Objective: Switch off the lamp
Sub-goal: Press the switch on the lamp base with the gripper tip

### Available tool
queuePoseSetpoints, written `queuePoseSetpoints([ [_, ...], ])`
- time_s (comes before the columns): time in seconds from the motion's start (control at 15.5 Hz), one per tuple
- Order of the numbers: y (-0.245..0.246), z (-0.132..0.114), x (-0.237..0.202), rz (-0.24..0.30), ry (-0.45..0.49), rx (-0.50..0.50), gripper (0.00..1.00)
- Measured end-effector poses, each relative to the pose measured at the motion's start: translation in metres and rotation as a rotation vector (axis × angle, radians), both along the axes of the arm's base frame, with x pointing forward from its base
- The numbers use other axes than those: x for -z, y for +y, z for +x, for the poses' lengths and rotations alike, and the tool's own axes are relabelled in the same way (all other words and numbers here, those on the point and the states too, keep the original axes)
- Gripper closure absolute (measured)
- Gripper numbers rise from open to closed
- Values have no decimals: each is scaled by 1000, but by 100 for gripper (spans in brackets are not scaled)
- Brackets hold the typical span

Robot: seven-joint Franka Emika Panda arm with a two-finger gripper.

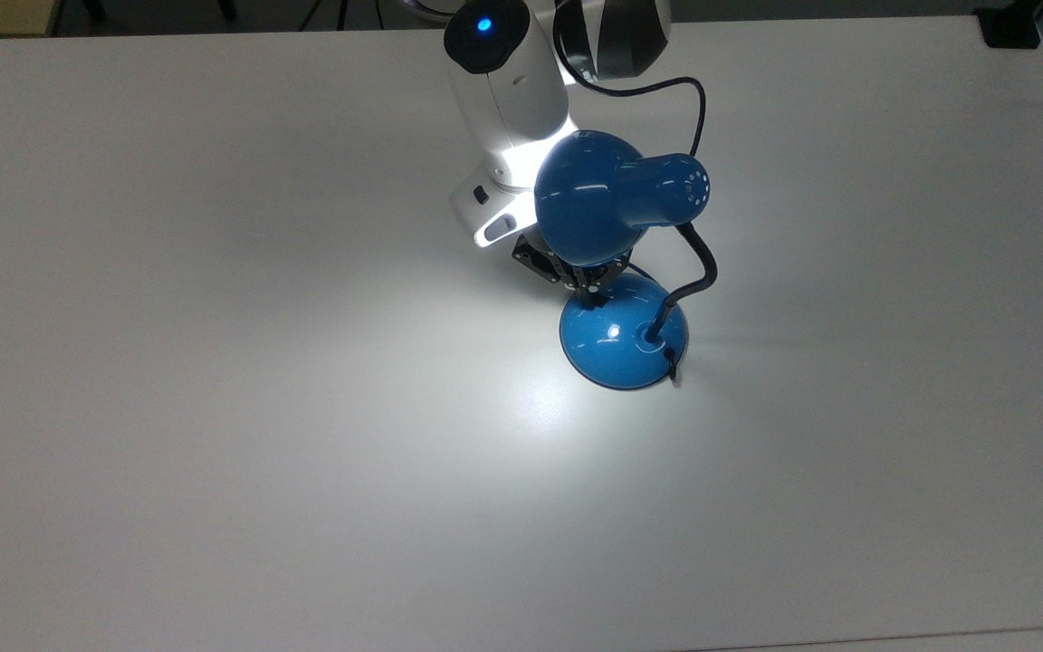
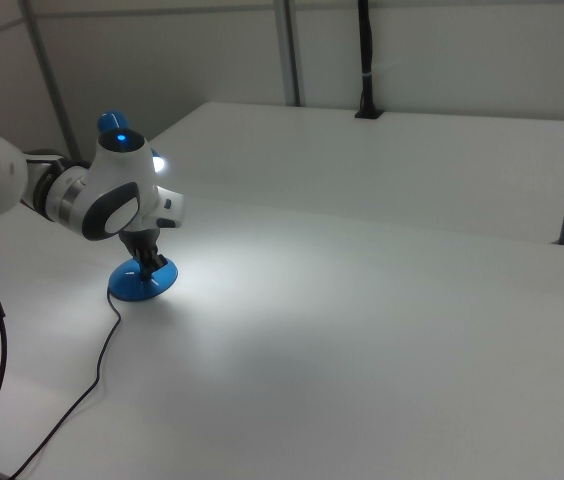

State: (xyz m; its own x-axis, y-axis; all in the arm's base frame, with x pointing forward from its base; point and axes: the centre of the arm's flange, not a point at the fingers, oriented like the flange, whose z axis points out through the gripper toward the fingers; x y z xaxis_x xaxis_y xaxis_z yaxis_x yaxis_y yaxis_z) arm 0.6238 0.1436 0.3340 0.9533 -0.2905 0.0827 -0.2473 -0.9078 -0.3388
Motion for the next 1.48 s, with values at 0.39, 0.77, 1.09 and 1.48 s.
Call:
queuePoseSetpoints([
  [0.39,1,0,1,1,2,-1,99],
  [0.77,2,-1,5,1,8,-3,99],
  [1.09,2,-1,6,1,11,-3,99],
  [1.48,2,-1,7,1,12,-2,99],
])
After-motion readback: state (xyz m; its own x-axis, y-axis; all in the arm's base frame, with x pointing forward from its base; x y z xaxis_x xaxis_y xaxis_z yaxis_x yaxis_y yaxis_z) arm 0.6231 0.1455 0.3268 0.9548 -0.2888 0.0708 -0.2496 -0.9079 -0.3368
